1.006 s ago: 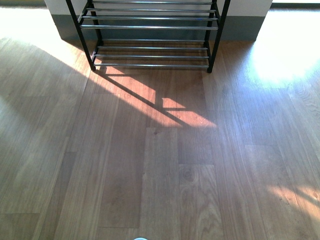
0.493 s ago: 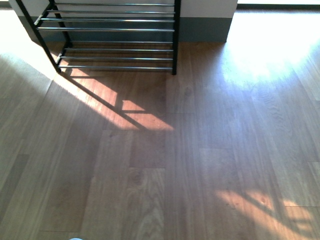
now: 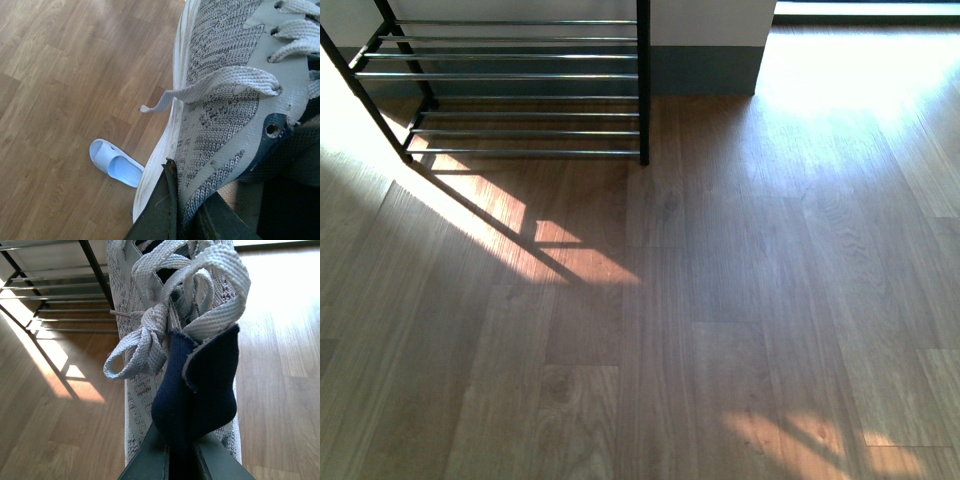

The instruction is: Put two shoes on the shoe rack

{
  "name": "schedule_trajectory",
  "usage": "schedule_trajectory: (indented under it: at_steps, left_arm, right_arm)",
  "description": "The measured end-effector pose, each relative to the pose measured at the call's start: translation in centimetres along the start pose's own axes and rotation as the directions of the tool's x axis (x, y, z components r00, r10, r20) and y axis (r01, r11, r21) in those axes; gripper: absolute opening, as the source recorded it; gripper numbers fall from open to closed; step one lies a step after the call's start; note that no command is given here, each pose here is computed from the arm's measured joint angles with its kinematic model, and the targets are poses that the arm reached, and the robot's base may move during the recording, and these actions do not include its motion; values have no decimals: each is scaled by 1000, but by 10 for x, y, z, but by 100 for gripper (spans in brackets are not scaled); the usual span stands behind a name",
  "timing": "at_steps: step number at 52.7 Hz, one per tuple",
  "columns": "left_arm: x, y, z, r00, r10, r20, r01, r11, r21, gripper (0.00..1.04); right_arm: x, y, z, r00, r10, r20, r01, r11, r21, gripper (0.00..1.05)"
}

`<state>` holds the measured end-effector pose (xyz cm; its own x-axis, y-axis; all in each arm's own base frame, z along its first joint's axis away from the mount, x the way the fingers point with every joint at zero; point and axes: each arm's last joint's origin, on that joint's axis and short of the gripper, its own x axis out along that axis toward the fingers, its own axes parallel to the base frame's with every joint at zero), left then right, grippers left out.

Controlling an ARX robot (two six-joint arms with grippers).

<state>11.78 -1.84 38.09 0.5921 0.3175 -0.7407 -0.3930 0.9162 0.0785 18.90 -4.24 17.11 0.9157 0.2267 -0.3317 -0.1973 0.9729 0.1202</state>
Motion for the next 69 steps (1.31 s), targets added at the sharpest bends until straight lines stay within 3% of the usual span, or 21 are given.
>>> schedule_trajectory:
  at_steps: [69]
  left_arm:
    - [-1,1,0,1000,6,5,-6,1000,-1,2]
  right_arm:
    - [0,1,0,1000,16,1,-16,1000,-2,2]
